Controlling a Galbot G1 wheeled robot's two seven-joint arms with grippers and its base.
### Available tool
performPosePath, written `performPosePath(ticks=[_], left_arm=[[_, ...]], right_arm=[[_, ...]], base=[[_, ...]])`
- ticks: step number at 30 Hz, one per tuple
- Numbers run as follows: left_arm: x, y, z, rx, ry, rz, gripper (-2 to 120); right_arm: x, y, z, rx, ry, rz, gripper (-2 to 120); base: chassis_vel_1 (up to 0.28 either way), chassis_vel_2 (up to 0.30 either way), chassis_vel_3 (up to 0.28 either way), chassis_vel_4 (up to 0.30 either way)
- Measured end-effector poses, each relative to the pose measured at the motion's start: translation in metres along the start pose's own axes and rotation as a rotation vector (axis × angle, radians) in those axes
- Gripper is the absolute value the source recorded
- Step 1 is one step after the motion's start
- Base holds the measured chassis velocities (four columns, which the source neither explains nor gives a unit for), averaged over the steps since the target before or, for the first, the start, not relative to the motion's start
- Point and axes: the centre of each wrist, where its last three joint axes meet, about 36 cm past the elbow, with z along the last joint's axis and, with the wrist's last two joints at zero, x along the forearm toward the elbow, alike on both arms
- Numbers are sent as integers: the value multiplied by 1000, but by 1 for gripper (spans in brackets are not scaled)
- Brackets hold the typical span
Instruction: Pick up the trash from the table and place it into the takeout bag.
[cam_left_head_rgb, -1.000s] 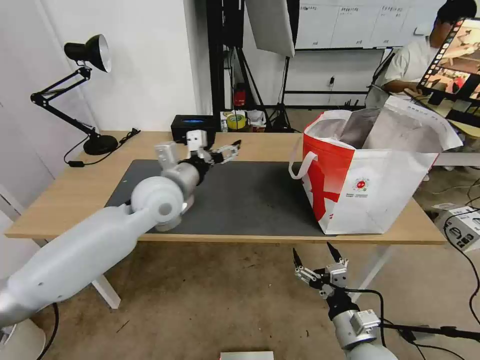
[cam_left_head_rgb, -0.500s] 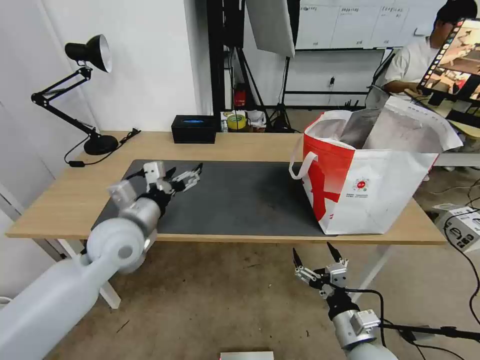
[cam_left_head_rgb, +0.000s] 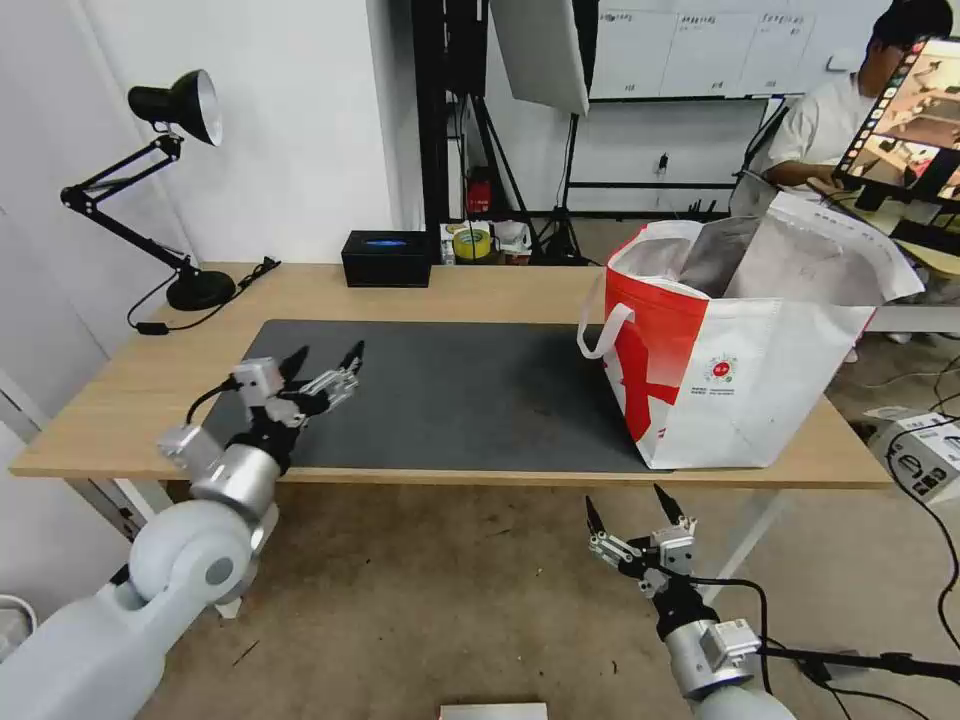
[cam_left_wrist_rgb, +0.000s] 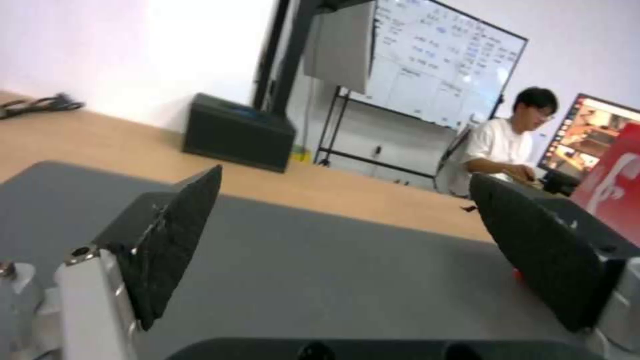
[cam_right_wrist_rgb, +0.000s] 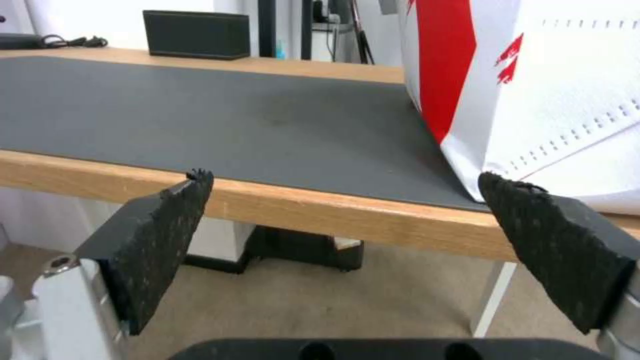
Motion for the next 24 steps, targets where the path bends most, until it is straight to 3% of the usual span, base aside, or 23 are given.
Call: performPosePath(ticks=[9, 15, 24], left_arm=[[53, 9, 14, -22, 2, -13, 100], [70, 8, 20, -21, -2, -18, 100], [121, 11, 39, -54, 3, -89, 100]], right_arm=[[0, 0, 0, 0, 0, 0, 100], [0, 0, 0, 0, 0, 0, 100], [0, 0, 0, 0, 0, 0, 100]], base=[[0, 0, 0, 0], [0, 0, 0, 0], [0, 0, 0, 0]])
